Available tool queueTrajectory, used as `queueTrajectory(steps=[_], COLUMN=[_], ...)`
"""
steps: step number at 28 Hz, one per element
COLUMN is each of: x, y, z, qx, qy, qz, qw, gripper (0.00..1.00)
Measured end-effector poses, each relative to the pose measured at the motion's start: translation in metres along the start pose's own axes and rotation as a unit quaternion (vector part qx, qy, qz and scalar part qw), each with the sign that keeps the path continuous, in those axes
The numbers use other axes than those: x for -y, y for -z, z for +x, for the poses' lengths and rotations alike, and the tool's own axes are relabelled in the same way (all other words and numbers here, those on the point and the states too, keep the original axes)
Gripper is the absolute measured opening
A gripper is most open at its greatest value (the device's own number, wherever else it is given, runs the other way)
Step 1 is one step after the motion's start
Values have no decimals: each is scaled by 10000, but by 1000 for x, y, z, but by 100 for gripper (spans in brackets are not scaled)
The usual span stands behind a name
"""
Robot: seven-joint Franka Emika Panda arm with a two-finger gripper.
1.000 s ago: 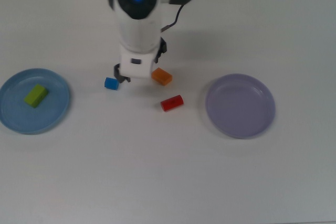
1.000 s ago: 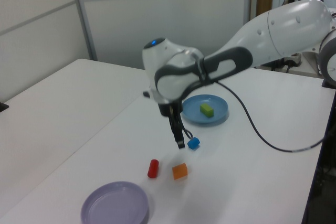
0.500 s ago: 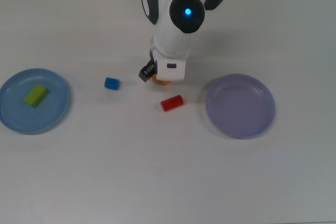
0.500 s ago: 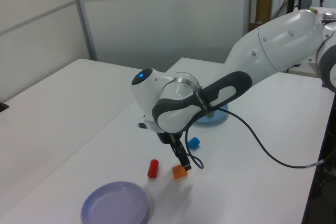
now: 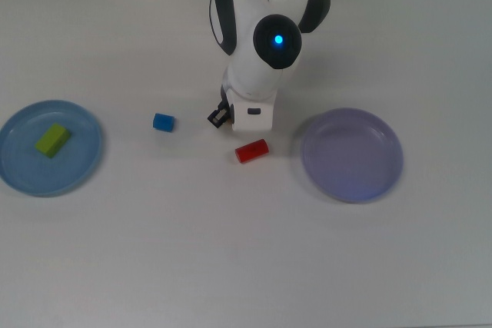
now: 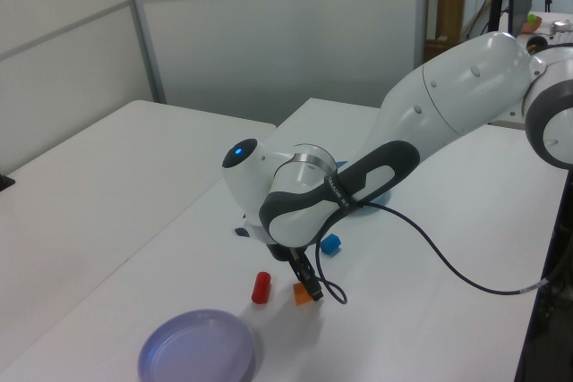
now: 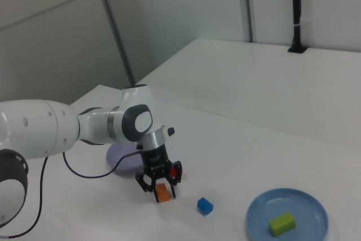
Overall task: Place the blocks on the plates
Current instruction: 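Lower and grasp the orange block, then carry the orange block onto the light blue plate and release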
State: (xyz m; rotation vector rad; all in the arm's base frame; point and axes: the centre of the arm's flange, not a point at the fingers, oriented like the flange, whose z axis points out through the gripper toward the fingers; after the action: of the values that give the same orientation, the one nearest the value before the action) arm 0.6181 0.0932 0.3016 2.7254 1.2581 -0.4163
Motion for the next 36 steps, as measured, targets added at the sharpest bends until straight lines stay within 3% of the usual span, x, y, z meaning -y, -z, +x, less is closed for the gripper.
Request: queueTrajectory(steps=[2,4,12,15,20,23,27,30,36], x=[0,0,-10,-25,-66,-97,-134,-155,-190], y=[1,2,14,23,39,53,64,65,67], z=[1,1,-7,-20,-63,-98,-140,-168,-196], qx=[-7,-16,-112,-232,-655,-977,-1218,-1395,-1999], qy=[0,-2,-137,-343,-1014,-1557,-2189,-2671,-3633], qz=[-8,-15,-80,-48,241,390,426,507,166], qw=[10000,10000,9998,9991,9924,9822,9672,9522,9098], gripper=[45,34,34,34,34,34,34,34,34])
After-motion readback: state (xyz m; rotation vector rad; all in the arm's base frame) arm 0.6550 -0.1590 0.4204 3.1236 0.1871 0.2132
